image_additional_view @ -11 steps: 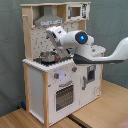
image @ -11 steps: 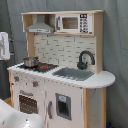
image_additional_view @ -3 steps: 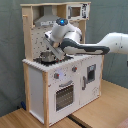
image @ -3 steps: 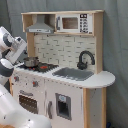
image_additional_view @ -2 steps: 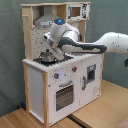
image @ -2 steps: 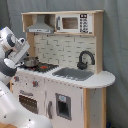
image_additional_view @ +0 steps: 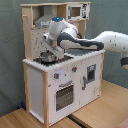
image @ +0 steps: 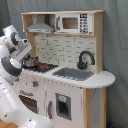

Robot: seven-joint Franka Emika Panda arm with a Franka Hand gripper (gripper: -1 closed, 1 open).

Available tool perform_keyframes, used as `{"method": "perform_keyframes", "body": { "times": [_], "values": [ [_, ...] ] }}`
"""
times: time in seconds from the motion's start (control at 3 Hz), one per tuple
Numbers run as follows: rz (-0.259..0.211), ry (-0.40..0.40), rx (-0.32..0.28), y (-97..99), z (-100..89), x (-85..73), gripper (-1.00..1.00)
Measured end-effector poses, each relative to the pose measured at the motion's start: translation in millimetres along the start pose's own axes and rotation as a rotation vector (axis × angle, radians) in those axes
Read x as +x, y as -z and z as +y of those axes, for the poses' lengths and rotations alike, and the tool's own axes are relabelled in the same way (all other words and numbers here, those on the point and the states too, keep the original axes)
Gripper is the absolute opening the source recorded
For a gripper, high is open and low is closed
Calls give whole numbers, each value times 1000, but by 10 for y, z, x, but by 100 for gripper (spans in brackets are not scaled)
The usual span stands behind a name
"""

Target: Play with the kitchen

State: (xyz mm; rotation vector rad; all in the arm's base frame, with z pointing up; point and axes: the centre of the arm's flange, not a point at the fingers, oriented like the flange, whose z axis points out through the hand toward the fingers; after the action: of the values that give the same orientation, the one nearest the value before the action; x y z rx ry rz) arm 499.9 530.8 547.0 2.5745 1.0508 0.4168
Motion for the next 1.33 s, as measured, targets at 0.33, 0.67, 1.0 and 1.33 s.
{"method": "perform_keyframes", "body": {
  "times": [0.33,0.67,1.0,1.33],
  "values": [
    [-23,27,49,-146,-52,44,100],
    [-59,42,106,-328,-59,63,100],
    [-60,42,107,-328,-59,61,-100],
    [-62,42,107,-329,-58,59,-100]
  ]
}}
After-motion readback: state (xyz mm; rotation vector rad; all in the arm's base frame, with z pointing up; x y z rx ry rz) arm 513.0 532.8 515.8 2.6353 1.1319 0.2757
